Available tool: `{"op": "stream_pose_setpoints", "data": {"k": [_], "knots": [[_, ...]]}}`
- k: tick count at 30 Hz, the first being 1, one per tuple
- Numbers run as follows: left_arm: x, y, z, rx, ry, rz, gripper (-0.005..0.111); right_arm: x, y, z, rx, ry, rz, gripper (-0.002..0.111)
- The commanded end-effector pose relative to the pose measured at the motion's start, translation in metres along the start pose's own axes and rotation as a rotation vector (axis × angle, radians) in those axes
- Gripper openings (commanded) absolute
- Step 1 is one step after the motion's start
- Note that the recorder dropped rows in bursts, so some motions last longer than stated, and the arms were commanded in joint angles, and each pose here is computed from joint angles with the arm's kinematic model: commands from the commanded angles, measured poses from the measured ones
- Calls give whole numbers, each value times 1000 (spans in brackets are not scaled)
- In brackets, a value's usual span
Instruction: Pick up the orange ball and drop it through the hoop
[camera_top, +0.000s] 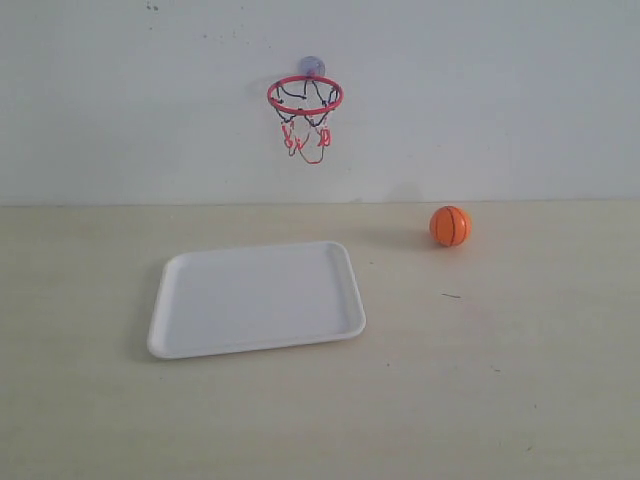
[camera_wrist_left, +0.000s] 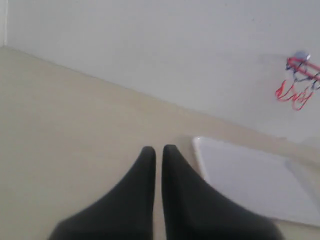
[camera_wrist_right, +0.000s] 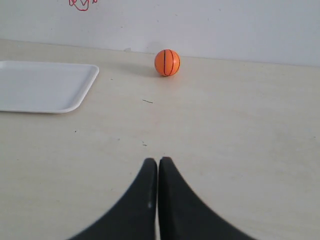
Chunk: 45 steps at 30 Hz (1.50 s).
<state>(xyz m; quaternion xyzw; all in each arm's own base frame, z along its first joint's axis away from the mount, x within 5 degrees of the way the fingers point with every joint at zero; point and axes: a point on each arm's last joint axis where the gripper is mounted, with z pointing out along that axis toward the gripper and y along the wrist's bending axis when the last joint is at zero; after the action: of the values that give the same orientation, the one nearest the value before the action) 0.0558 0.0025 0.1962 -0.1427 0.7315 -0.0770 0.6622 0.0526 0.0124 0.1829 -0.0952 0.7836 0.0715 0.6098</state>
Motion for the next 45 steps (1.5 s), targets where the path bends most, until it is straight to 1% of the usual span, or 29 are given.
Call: {"op": "stream_pose_setpoints", "data": {"k": [1, 4, 9, 13, 15, 18, 28, 29, 34, 37, 45], "knots": [[3, 6, 0, -64, 32, 191, 4, -1, 0, 0, -1, -13, -8, 0], [2, 7, 0, -70, 23, 267, 4, -1, 0, 0, -1, -13, -8, 0], [7, 9, 0, -81, 85, 285, 4, -1, 0, 0, -1, -13, -8, 0], [8, 6, 0, -24, 94, 307, 4, -1, 0, 0, -1, -13, -8, 0], [9, 3, 0, 21, 101, 310, 4, -1, 0, 0, -1, -13, -8, 0], [10, 2, 0, 48, 106, 307, 4, -1, 0, 0, -1, -13, -8, 0], [10, 2, 0, 23, 108, 232, 4, -1, 0, 0, -1, -13, -8, 0], [10, 2, 0, 24, 108, 235, 4, -1, 0, 0, -1, -13, -8, 0], [10, 2, 0, 30, 107, 345, 4, -1, 0, 0, -1, -13, -8, 0], [10, 2, 0, 28, 107, 304, 4, -1, 0, 0, -1, -13, -8, 0], [10, 2, 0, 28, 107, 304, 4, -1, 0, 0, -1, -13, -8, 0]]}}
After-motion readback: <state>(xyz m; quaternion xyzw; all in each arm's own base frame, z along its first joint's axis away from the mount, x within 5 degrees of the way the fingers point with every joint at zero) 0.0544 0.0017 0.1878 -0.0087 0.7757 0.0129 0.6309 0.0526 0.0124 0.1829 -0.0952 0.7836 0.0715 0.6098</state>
